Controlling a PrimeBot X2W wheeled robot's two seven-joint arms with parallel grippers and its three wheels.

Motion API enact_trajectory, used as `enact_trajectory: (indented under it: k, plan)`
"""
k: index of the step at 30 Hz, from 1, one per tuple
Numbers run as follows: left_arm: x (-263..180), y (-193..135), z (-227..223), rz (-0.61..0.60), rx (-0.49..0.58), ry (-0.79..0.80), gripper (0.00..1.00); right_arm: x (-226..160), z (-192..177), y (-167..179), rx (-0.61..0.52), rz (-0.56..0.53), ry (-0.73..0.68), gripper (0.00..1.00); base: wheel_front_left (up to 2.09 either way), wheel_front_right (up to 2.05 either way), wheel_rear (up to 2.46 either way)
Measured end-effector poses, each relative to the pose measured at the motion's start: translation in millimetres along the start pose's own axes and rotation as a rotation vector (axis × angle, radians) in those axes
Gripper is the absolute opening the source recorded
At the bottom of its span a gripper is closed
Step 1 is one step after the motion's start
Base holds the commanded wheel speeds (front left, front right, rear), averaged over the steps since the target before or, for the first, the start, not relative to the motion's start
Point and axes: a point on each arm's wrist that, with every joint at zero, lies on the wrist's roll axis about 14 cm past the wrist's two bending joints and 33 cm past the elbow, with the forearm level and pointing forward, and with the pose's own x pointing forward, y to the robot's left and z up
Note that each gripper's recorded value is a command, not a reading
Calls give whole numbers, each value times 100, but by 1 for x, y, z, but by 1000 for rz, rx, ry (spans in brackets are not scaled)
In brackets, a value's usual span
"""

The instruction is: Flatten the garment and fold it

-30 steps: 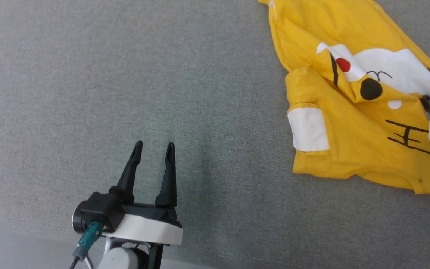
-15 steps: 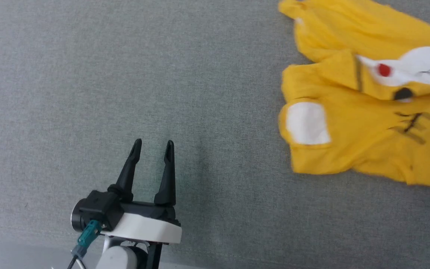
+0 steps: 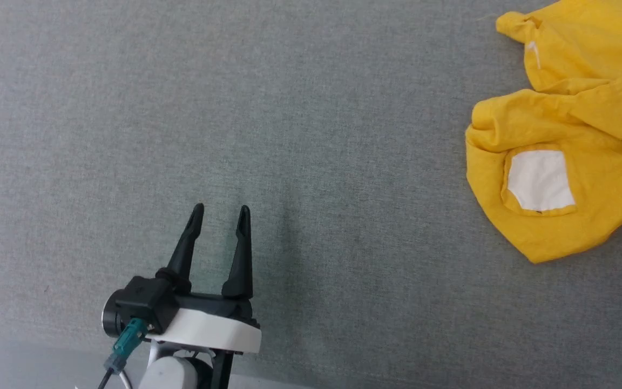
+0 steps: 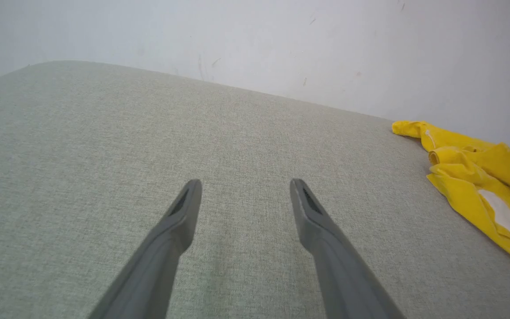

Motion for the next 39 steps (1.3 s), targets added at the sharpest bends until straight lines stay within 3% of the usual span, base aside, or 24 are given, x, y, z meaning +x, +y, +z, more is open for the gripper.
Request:
enact_trajectory:
  k: [7, 11, 14, 21, 26, 30, 34, 35, 37, 39]
  plan:
    - [-1, -8, 12, -26, -5, -36, 100, -22, 41, 35, 119, 102, -153, 100, 0, 0, 0]
    - [-5, -14, 15, -44, -12, -43, 100, -45, 65, 69, 166, 229, -206, 100, 0, 0, 0]
    - [-5, -20, 19, -61, -16, -58, 100, -66, 67, 96, 197, 346, -161, 100, 0, 0, 0]
    - [-7, -26, 27, -79, -22, -80, 100, -116, 49, 149, 138, 569, -52, 100, 0, 0, 0]
    - [-11, -21, 29, -62, -22, -83, 100, -140, 10, 191, 67, 698, 94, 100, 0, 0, 0]
    - [-15, -15, 29, -44, -21, -81, 100, -150, -23, 212, 13, 752, 195, 100, 0, 0, 0]
    - [-19, -10, 29, -25, -22, -79, 100, -144, -30, 222, -9, 751, 195, 100, 0, 0, 0]
    - [-20, -9, 29, -21, -21, -79, 100, -142, -30, 224, -3, 746, 190, 76, 0, 0, 0]
    - [-21, -6, 29, -12, -20, -79, 100, -136, -27, 229, -23, 740, 164, 6, 0, 0, 0]
    - [-22, -4, 29, -5, -19, -78, 100, -133, -20, 235, -16, 745, 137, 0, 0, 0, 0]
